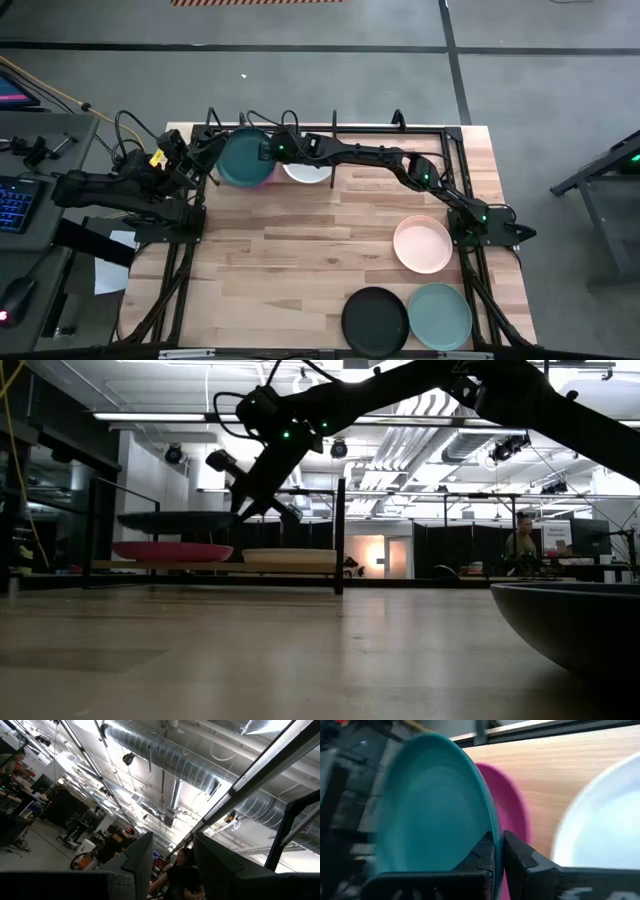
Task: Place and stack plates onto a shelf
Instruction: Stack the dark green plate on top of the pink plate on the shelf, then stack the light orange plate on top of the white plate on the shelf
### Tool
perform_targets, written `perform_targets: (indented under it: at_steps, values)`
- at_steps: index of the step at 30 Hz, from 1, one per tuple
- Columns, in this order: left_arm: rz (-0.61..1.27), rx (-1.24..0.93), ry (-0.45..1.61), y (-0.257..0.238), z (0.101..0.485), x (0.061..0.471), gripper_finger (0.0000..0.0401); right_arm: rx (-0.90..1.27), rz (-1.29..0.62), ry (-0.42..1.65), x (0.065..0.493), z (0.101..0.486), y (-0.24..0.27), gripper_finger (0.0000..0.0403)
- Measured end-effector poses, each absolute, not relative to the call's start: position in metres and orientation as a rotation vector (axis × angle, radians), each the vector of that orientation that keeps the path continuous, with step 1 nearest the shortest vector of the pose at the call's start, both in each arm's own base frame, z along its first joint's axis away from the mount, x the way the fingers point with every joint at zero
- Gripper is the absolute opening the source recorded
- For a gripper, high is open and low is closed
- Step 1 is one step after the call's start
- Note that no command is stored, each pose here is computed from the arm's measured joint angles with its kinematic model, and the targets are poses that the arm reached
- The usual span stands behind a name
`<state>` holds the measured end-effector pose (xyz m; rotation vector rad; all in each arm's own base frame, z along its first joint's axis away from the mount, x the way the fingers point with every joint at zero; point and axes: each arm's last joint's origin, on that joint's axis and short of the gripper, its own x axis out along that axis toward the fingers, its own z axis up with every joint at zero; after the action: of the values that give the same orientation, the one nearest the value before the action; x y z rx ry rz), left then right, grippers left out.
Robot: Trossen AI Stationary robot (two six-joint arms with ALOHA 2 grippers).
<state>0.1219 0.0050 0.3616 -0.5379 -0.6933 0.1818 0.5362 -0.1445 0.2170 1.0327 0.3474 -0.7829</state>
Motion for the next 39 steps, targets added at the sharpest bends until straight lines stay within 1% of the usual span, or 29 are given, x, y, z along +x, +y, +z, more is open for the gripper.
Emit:
perform_targets:
  at_steps: [4, 10, 13, 20, 24, 27, 32, 37, 39]
  values:
    - [0.182, -0.538, -0.693, 0.005, 0.362, 0.122, 0.0131, 1.038, -0.725, 0.325, 0.539, 0.221, -0.147, 0.0037]
    - [0.175, -0.558, -0.696, 0.005, 0.362, 0.122, 0.0131, 1.029, -0.747, 0.330, 0.536, 0.220, -0.154, 0.0105]
    - [0.171, -0.570, -0.697, 0.005, 0.362, 0.122, 0.0131, 1.001, -0.747, 0.338, 0.535, 0.220, -0.158, 0.0129]
    - [0.171, -0.570, -0.696, 0.005, 0.361, 0.122, 0.0131, 1.015, -0.677, 0.363, 0.535, 0.221, -0.159, 0.0135]
    - [0.172, -0.570, -0.694, 0.005, 0.361, 0.122, 0.0131, 0.907, -0.650, 0.402, 0.532, 0.228, -0.161, 0.0135]
    - [0.165, -0.566, -0.687, 0.005, 0.361, 0.122, 0.0131, 0.798, -0.582, 0.399, 0.524, 0.253, -0.165, 0.0135]
    - [0.142, -0.557, -0.679, 0.004, 0.361, 0.123, 0.0131, 0.606, -0.403, 0.414, 0.497, 0.313, -0.169, 0.0135]
    - [0.137, -0.518, -0.668, 0.003, 0.361, 0.123, 0.0131, 0.413, -0.301, 0.504, 0.455, 0.374, -0.138, 0.0135]
    - [0.145, -0.497, -0.651, 0.003, 0.359, 0.124, 0.0131, 0.324, -0.282, 0.569, 0.437, 0.390, -0.119, 0.0135]
